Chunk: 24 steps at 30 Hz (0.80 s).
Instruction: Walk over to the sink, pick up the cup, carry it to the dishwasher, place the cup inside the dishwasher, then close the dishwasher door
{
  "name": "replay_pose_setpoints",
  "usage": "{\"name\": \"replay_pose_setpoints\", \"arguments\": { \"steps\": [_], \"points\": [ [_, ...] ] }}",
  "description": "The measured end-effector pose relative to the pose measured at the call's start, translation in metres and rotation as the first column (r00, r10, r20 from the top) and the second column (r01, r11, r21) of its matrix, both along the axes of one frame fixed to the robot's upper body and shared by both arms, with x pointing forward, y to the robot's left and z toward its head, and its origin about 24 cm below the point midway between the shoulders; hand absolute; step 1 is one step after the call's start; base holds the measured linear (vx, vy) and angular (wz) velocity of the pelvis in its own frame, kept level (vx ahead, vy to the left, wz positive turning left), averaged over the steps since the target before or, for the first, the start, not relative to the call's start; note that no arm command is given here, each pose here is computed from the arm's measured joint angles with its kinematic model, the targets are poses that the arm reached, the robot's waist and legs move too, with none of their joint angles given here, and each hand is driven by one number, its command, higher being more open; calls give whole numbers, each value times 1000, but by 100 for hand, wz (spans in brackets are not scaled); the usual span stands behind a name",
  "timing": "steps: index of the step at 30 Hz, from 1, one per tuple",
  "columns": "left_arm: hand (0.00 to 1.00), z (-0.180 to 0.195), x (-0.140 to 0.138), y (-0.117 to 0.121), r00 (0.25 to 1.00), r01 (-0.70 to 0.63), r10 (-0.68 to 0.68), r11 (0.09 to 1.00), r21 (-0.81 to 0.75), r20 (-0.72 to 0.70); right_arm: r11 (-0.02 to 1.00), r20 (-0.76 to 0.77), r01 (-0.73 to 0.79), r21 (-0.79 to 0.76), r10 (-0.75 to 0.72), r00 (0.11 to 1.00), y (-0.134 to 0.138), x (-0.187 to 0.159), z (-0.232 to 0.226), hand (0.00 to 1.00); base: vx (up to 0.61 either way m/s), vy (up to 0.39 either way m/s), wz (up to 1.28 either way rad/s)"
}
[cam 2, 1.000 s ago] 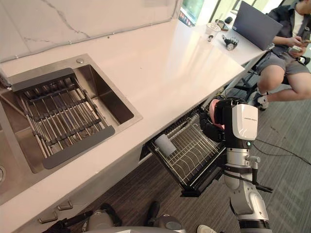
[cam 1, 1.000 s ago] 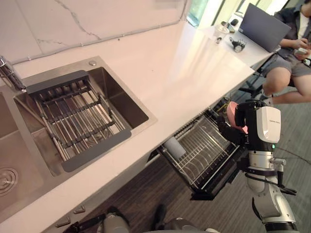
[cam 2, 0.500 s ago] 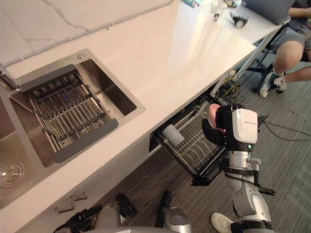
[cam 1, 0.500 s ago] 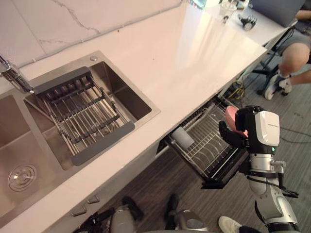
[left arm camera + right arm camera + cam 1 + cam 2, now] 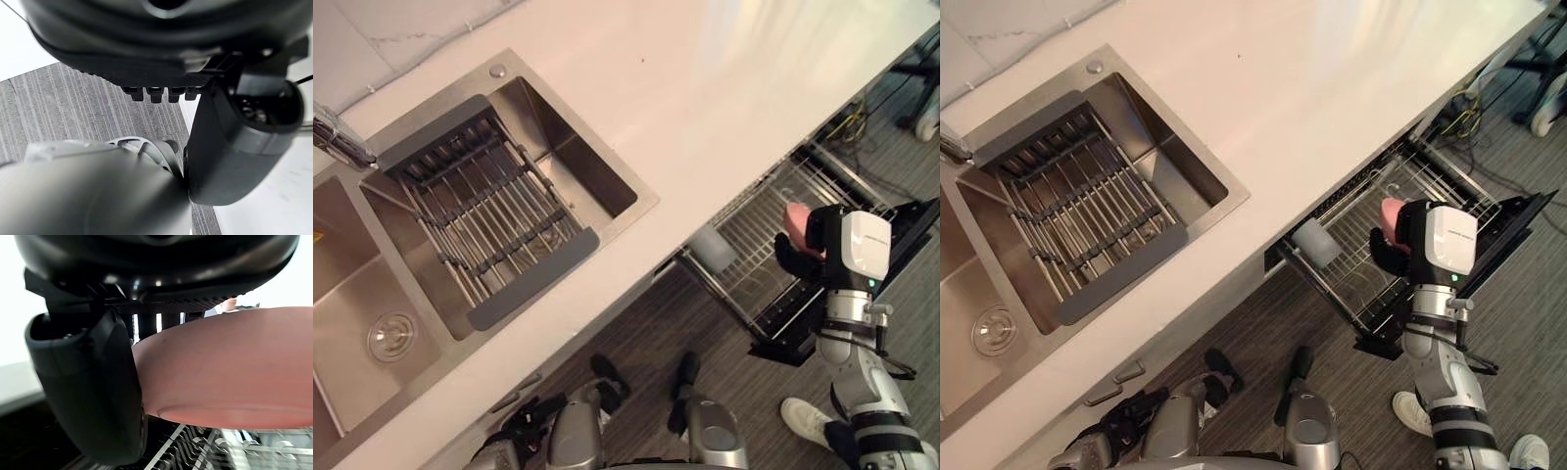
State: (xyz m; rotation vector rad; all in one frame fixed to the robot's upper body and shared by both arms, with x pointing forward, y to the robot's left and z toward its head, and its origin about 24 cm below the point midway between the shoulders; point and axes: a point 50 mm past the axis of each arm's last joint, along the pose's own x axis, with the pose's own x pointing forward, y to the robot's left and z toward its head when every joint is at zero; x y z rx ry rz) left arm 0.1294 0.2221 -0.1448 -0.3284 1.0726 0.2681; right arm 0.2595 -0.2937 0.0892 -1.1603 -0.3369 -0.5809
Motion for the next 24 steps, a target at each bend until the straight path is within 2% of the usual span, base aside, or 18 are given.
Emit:
{"name": "replay_pose_setpoints", "arguments": {
  "steps": [6,13,14,17,24],
  "points": [
    [100,2,14,-13,999,32,-30,999,-38,37,996,31,75,57,-76,997,-14,24,19,0,4,66,-3],
    [100,4,25,-28,997,50,-45,995,-83,64,979,-51,179,98,-175,983,-35,35,18,0,0,16,-1],
    [100,4,25,-29,997,51,-45,995,-88,65,978,-69,183,97,-177,982,-36,36,16,100,7,20,-3],
    [100,4,28,-30,996,55,-49,994,-92,69,978,-117,187,93,-176,977,-36,39,11,100,0,0,0],
    [100,3,31,-36,997,42,-35,993,-113,66,974,-83,162,158,-150,985,-31,47,21,100,-8,30,0]
  ]
}}
